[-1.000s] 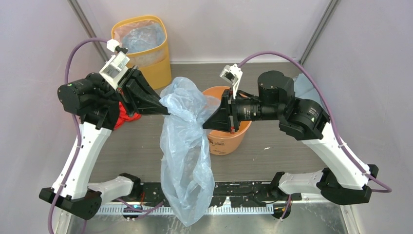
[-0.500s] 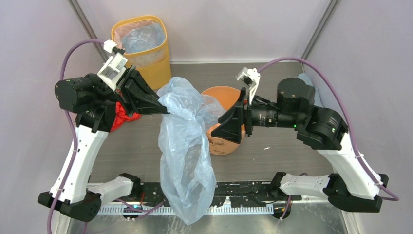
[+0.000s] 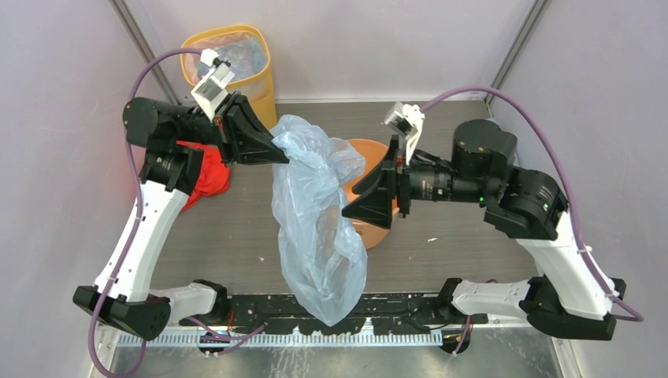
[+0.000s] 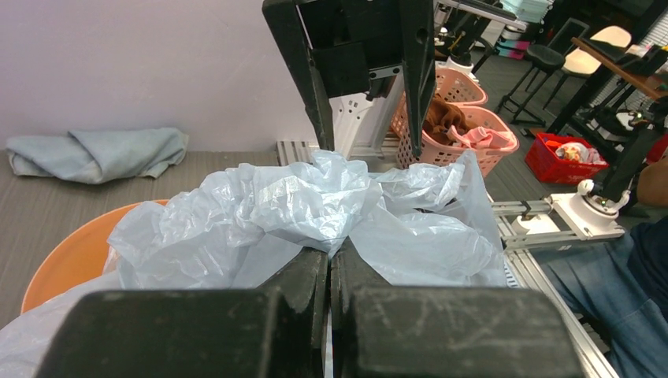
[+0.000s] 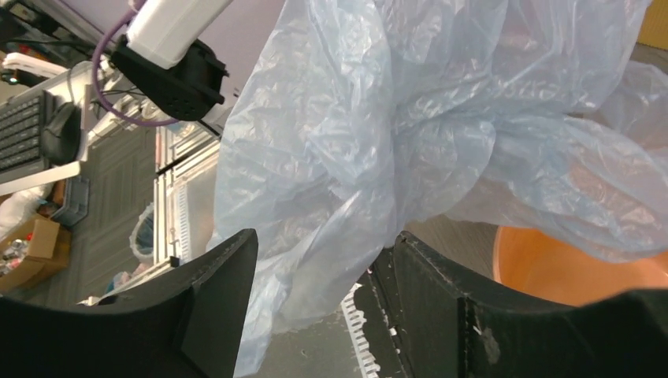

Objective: Put the trash bags into the trash bin

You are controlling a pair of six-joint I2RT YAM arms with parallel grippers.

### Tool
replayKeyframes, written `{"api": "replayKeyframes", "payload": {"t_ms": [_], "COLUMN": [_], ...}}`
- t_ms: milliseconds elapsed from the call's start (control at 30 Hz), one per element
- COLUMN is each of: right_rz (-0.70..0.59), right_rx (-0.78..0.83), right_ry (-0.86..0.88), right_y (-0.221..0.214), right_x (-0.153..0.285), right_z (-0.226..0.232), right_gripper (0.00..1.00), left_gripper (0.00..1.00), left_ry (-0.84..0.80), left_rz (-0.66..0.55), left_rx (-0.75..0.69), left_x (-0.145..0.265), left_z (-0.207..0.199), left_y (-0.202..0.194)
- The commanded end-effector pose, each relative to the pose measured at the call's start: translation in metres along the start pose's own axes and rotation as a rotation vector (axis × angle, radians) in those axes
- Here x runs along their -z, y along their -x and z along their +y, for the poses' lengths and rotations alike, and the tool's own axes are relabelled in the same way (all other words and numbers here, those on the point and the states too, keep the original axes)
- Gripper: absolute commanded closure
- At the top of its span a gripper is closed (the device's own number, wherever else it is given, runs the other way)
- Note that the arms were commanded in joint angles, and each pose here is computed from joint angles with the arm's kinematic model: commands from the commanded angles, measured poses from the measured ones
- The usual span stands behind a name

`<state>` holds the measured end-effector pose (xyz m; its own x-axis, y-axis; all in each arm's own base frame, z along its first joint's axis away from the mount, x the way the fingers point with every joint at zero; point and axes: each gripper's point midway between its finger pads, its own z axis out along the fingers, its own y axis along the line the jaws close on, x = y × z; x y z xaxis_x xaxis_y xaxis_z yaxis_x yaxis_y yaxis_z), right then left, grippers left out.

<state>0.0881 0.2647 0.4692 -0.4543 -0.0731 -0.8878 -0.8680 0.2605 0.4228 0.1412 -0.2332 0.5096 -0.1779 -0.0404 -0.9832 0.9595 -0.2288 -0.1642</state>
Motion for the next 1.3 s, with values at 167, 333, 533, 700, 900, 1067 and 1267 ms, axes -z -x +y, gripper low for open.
{"api": "replayKeyframes", "payload": {"t_ms": [167, 333, 533, 700, 900, 1067, 1267], "right_rz": [0.018, 0.035, 0.024, 0.02, 0.004, -0.014, -0.039], "right_rx": [0.034, 0.036, 0.036, 0.037, 0.039, 0.05, 0.059], "right_ry": [-0.215, -0.25, -0.275, -0.288, -0.317, -0.384, -0.542], "right_y": [0.013, 0.01, 0.011, 0.01, 0.011, 0.012, 0.008], "right_x": [-0.016, -0.022, -0.018, -0.017, -0.015, -0.004, 0.017], "right_z": [-0.042, -0.051, -0.054, -0.056, -0.061, -0.071, -0.095], "right_gripper": [0.31, 0.36, 0.52, 0.69, 0.79, 0.81, 0.82], "left_gripper": [1.0, 1.0, 1.0, 1.0, 1.0, 1.0, 1.0], "left_ry": [0.016, 0.012, 0.015, 0.015, 0.009, 0.014, 0.02], "left_rz": [-0.012, -0.008, -0.006, -0.009, -0.006, -0.009, -0.01], "left_rx": [-0.023, -0.023, -0.033, -0.049, -0.067, -0.09, -0.123], "left_x": [0.001, 0.001, 0.003, 0.004, 0.005, 0.006, 0.008], "left_z": [0.001, 0.0, -0.005, -0.014, -0.027, -0.038, -0.051], "left_y": [0.004, 0.003, 0.004, 0.005, 0.007, 0.009, 0.013]}}
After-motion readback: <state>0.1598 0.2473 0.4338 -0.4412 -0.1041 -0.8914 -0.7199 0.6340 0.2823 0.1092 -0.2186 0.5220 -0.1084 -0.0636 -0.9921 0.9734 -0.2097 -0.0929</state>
